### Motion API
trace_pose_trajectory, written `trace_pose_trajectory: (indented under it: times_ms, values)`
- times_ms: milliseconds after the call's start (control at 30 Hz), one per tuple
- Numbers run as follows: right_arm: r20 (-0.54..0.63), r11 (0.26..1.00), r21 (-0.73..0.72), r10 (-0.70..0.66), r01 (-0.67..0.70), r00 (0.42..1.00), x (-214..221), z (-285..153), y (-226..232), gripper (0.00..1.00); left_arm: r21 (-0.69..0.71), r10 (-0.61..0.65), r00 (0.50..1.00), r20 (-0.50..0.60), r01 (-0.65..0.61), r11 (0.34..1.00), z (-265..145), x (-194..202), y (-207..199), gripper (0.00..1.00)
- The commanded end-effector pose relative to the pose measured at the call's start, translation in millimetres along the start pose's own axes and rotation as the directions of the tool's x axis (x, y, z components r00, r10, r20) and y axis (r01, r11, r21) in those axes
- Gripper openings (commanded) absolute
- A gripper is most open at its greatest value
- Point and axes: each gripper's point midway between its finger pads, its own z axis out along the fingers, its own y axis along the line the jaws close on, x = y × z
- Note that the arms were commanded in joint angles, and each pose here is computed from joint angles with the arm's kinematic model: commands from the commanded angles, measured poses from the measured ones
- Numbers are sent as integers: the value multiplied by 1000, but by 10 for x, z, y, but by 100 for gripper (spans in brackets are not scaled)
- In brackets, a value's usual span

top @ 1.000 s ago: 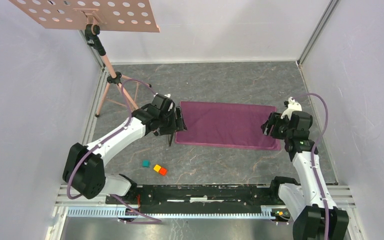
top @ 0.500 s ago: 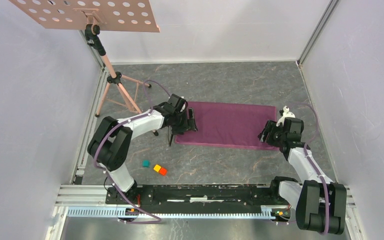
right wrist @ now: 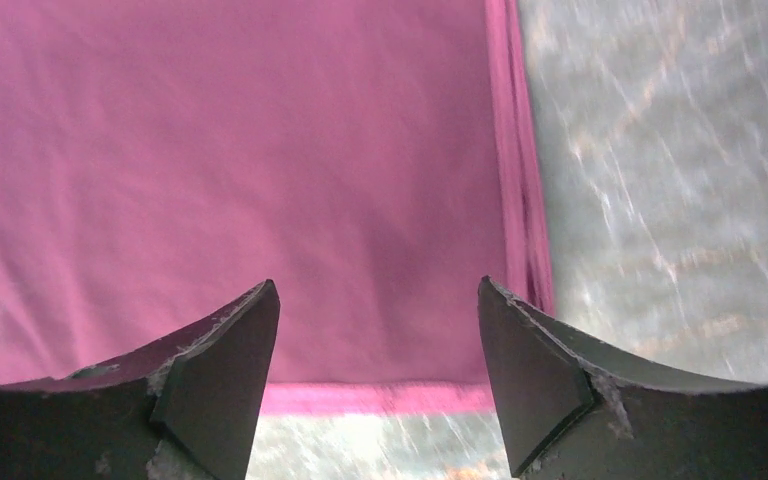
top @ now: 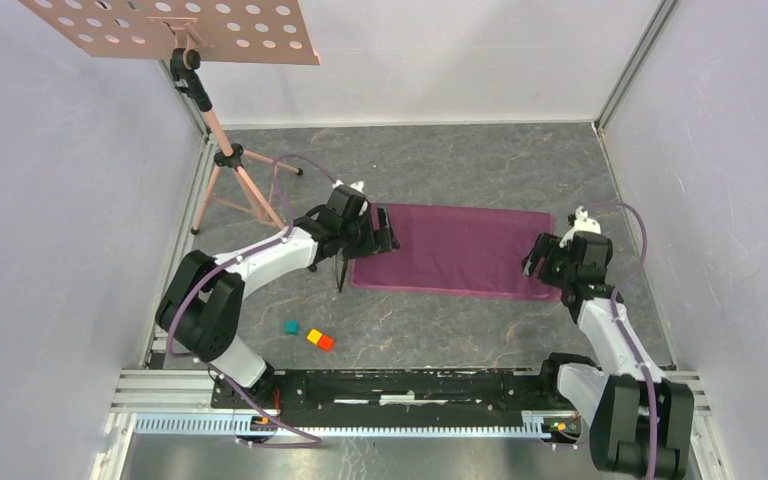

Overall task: Fold the napkin into a case and place the utensils inside
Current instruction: Fold and flatten the napkin at the center of the board, then smooth out the rectangle-folded napkin at the center of the board.

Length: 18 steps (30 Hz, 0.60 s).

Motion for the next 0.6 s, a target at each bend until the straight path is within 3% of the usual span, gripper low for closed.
trace_pose_trajectory:
  times_ms: [0,300,567]
  values:
    - [199,985,-170,59,-25,978,-884,171,407,79,99,-7,970,241,-18,995,-62,-797,-472,91]
    - [166,955,-297,74,-22,983,-1487,860,672,84,134,6,957,290,-46,990,518,-1571,-715,91]
    - [125,953,-297,98,-57,987,-1495,1144,558,83,76,-3,964,265,-18,997,879,-1704,-410,91]
